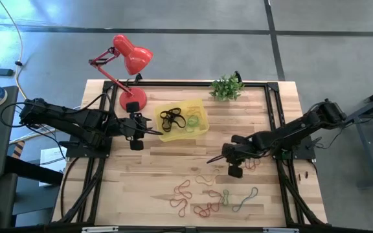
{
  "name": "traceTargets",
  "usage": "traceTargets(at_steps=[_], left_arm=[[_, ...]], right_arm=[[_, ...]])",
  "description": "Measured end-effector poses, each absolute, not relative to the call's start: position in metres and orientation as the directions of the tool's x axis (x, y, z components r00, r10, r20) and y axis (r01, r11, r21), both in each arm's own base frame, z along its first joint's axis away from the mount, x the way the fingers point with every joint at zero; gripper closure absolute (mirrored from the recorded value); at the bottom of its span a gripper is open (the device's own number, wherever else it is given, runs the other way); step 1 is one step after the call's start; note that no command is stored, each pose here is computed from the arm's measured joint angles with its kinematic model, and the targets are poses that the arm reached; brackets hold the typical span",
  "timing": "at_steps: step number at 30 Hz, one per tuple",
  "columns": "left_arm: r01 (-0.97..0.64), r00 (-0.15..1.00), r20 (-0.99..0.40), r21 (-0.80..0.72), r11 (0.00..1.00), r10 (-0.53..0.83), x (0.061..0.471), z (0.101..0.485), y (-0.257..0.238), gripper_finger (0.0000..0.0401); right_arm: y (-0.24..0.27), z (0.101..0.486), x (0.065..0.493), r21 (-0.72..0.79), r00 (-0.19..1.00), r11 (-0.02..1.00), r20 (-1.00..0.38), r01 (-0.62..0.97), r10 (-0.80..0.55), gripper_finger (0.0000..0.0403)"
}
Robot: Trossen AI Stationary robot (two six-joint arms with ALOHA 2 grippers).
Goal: Pick and place rubber bands into bin
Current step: Put the yellow rubber band into the yellow bin
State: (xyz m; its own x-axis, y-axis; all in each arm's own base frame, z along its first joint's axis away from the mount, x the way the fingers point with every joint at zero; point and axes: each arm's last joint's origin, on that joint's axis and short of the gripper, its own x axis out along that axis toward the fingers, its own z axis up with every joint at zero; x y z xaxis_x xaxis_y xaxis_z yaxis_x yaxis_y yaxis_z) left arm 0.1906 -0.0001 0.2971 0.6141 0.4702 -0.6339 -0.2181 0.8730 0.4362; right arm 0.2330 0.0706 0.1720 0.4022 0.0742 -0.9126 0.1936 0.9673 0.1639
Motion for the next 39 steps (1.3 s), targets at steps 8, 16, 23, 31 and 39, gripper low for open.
traceTargets(at_steps=[8, 16, 23, 31, 39], left_arm=[[-0.231, 0.609, -0.626, 0.447, 0.864, 0.486, 0.19, 0.297, 0.0, 0.0265], [-0.238, 0.609, -0.626, 0.441, 0.865, 0.487, 0.19, 0.297, 0.0, 0.0265], [-0.242, 0.609, -0.626, 0.438, 0.866, 0.487, 0.191, 0.297, 0.0, 0.0265], [-0.257, 0.629, -0.607, 0.427, 0.867, 0.485, 0.193, 0.299, 0.0, 0.0265], [-0.272, 0.65, -0.581, 0.424, 0.864, 0.49, 0.195, 0.302, 0.0, 0.0265]], right_arm=[[0.062, 0.204, 0.236, 0.215, 0.615, 0.962, -0.786, 0.168, 0.068, 0.0402], [0.046, 0.232, 0.241, 0.236, 0.778, 0.956, -0.628, 0.172, 0.015, 0.0403], [0.026, 0.249, 0.252, 0.224, 0.877, 0.96, -0.478, 0.169, -0.043, 0.0403], [-0.004, 0.264, 0.26, 0.178, 0.932, 0.954, -0.317, 0.241, -0.176, 0.0403], [-0.028, 0.274, 0.263, 0.155, 0.94, 0.939, -0.206, 0.306, -0.272, 0.0403]])
